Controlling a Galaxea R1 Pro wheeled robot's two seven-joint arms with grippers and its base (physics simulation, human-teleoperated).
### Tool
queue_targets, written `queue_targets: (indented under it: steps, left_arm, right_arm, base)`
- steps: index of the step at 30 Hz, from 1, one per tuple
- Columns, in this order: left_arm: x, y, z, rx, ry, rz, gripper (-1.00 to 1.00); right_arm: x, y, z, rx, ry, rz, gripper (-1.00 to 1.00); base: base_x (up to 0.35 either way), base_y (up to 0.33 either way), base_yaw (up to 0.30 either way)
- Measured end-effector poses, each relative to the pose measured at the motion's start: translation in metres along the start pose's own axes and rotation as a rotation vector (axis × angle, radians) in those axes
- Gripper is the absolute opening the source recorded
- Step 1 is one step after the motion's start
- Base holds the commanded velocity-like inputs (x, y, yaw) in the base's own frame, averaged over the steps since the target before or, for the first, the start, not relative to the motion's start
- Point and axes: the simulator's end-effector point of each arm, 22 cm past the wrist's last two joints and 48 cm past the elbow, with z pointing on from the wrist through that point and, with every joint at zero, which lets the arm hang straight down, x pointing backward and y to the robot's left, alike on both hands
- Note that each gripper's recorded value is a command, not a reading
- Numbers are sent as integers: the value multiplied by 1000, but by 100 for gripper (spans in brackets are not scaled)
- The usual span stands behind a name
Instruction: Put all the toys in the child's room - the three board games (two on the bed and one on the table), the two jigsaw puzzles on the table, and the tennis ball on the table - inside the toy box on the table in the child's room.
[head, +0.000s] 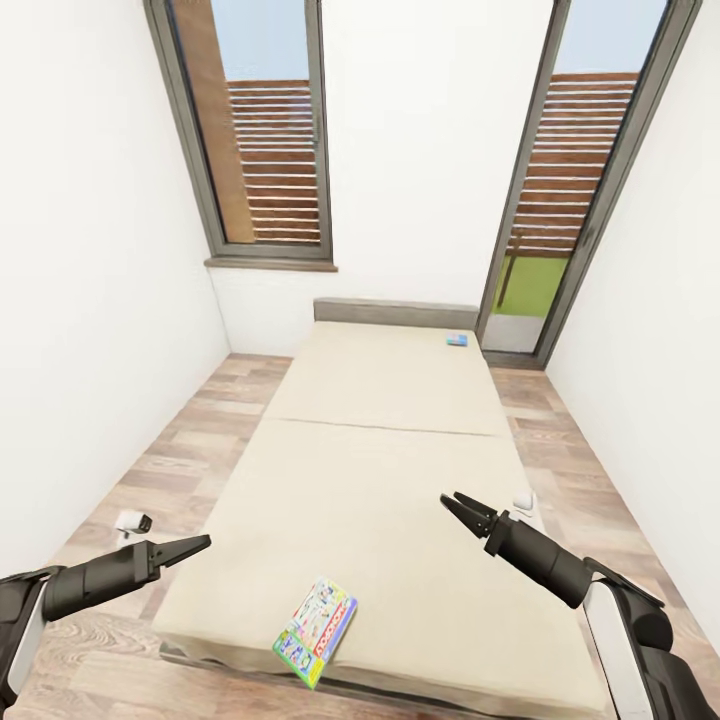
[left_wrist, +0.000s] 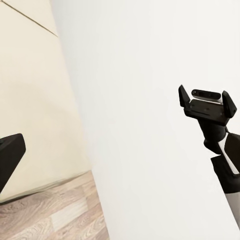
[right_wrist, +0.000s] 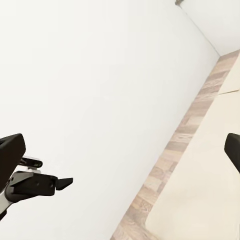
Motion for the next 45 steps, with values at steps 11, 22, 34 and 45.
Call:
queue_targets:
  steps: [11, 22, 34, 45]
  left_arm:
    - [-4, -7, -2, 6, -9, 16, 100]
    - [-8, -14, -5, 10, -15, 32, 100]
    - [-12, -22, -7, 15, -21, 49, 100]
    - [-15, -29, -9, 21, -27, 65, 100]
  right_arm:
    - [-4, 6, 0, -2, -4, -15, 100]
    - [-7, 13, 1, -8, -6, -30, 100]
    - [-11, 20, 0, -16, -11, -43, 100]
    - [-16, 28, -1, -24, -20, -57, 100]
  base:
    - [0, 0, 0]
    - [0, 0, 0]
    - [0, 0, 0]
    - [0, 0, 0]
